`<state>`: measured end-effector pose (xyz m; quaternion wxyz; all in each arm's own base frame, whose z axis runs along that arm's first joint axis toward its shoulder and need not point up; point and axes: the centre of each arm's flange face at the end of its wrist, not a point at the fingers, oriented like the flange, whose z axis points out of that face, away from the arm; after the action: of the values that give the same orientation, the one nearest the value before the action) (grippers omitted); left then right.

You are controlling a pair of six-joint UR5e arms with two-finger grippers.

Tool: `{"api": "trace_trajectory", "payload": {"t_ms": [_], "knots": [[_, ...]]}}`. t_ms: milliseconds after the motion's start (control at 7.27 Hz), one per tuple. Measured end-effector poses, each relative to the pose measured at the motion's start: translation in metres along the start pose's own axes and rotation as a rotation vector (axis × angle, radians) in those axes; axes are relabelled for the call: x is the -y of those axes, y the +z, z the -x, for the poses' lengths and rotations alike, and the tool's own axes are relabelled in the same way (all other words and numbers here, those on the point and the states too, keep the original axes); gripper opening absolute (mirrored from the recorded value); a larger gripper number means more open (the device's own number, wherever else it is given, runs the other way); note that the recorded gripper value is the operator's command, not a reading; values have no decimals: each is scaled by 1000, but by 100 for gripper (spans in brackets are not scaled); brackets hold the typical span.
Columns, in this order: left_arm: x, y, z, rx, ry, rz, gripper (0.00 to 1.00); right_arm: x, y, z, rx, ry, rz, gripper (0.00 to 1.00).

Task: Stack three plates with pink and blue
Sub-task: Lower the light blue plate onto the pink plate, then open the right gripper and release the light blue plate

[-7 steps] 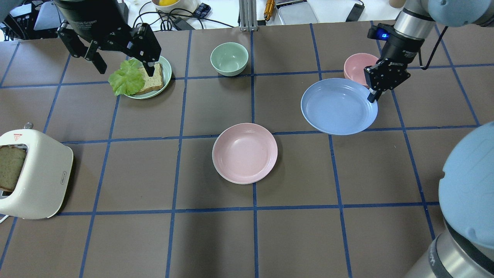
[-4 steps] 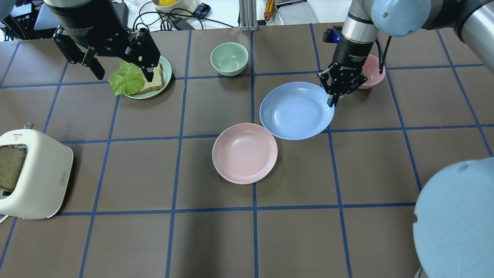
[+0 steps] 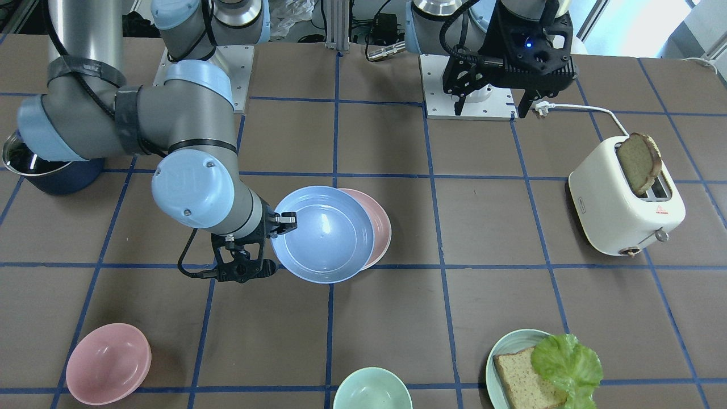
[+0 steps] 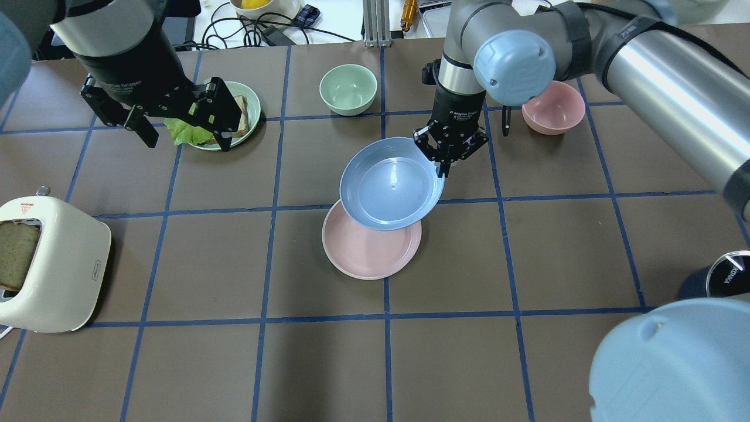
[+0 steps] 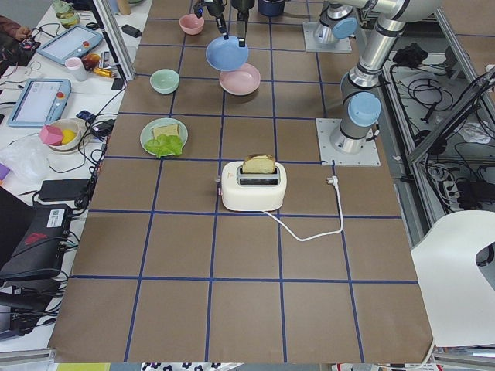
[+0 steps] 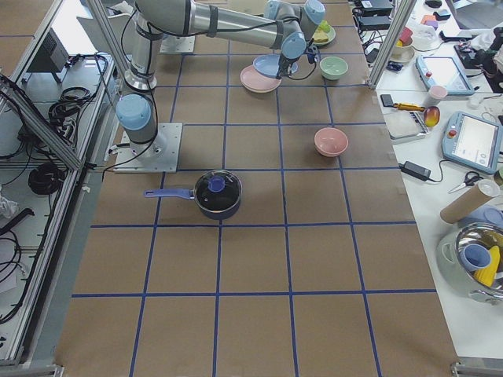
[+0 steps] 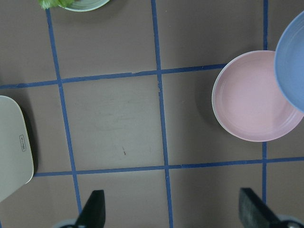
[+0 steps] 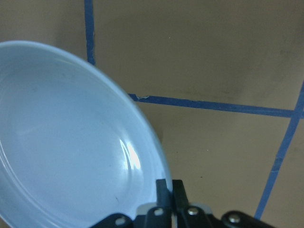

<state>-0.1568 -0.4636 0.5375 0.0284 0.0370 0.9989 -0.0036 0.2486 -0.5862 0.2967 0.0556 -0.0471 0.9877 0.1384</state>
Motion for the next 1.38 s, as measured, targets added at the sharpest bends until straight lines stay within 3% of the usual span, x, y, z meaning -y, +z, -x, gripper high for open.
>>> {"api": "trace_trajectory", "payload": {"t_ms": [275,825,962,1100,1375], "knots": [[1,2,1,1,0,-19,100,-10,31,3,-3,-6,18,0],[3,3,2,2,1,-28,100,-21,59,26,-18,-47,7,1],[2,3,2,2,1,-29,100,-21,63,27,-18,-50,2,91],[3,4,2,1,1,-30,100,-21,65,28,-18,-52,-1,100],[3,5,2,0,2,-28,100,-17,68,27,-25,-47,-19,100]]}}
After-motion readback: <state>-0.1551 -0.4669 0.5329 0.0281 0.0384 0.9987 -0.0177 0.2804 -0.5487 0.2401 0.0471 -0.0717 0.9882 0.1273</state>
